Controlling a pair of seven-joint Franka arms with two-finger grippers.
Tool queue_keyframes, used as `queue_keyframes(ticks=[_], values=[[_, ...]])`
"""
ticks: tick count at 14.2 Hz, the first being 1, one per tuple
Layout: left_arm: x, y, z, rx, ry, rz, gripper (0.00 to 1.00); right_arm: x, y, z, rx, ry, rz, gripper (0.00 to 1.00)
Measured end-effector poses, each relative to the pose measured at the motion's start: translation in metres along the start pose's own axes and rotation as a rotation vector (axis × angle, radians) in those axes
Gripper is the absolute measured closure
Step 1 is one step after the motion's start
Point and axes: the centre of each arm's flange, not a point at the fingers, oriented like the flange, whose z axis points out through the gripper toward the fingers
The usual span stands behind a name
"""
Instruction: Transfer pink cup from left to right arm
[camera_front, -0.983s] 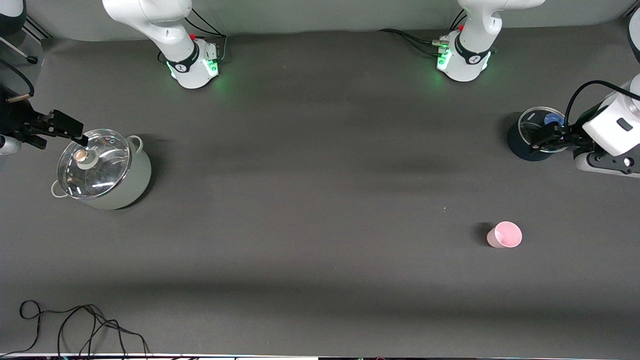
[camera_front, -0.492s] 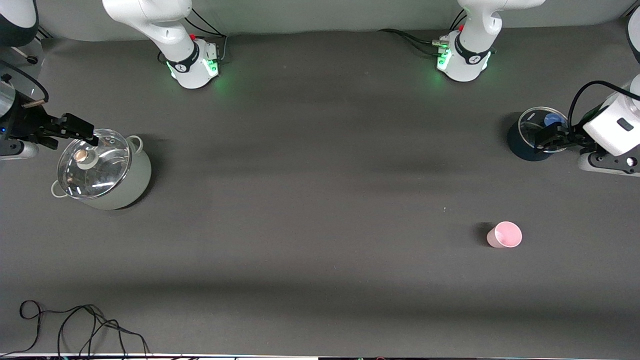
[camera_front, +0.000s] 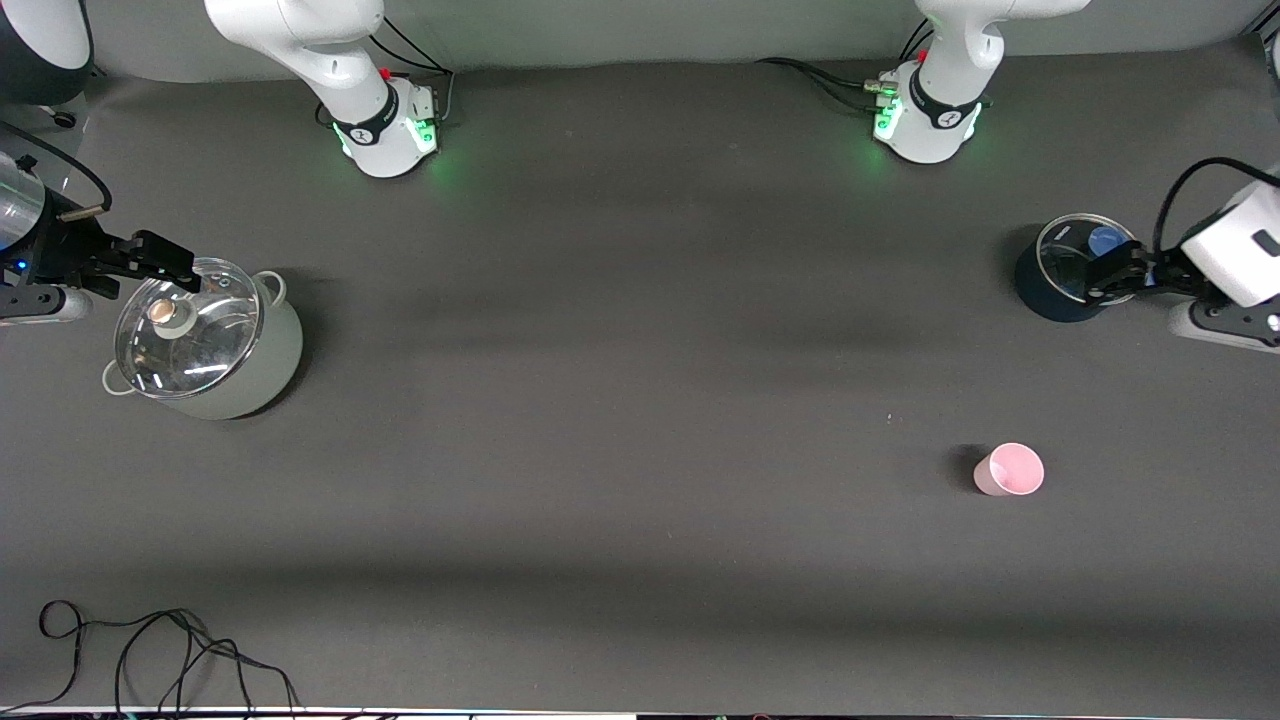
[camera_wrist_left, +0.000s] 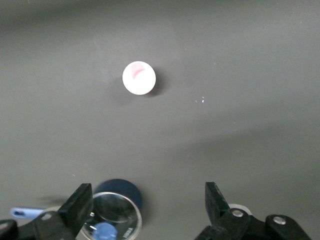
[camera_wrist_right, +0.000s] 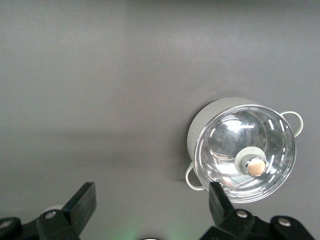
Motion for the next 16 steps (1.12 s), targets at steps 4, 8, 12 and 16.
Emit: queue_keyframes(ticks=[4, 8, 12, 16], values=[[0.012, -0.069, 0.006, -0.008, 0.04, 0.236, 0.0, 0.0, 0.0, 0.0, 0.0, 0.001, 0.0, 0.0], [0.02, -0.144, 0.05, -0.154, 0.133, 0.44, 0.0, 0.0, -0.002, 0.0, 0.0, 0.001, -0.004, 0.0], [0.007, -0.233, 0.136, -0.326, 0.333, 0.582, 0.0, 0.001, -0.01, 0.0, -0.001, 0.001, -0.018, 0.0], [0.001, -0.266, 0.221, -0.435, 0.459, 0.711, 0.0, 0.001, -0.011, -0.001, -0.002, 0.002, -0.021, 0.0]])
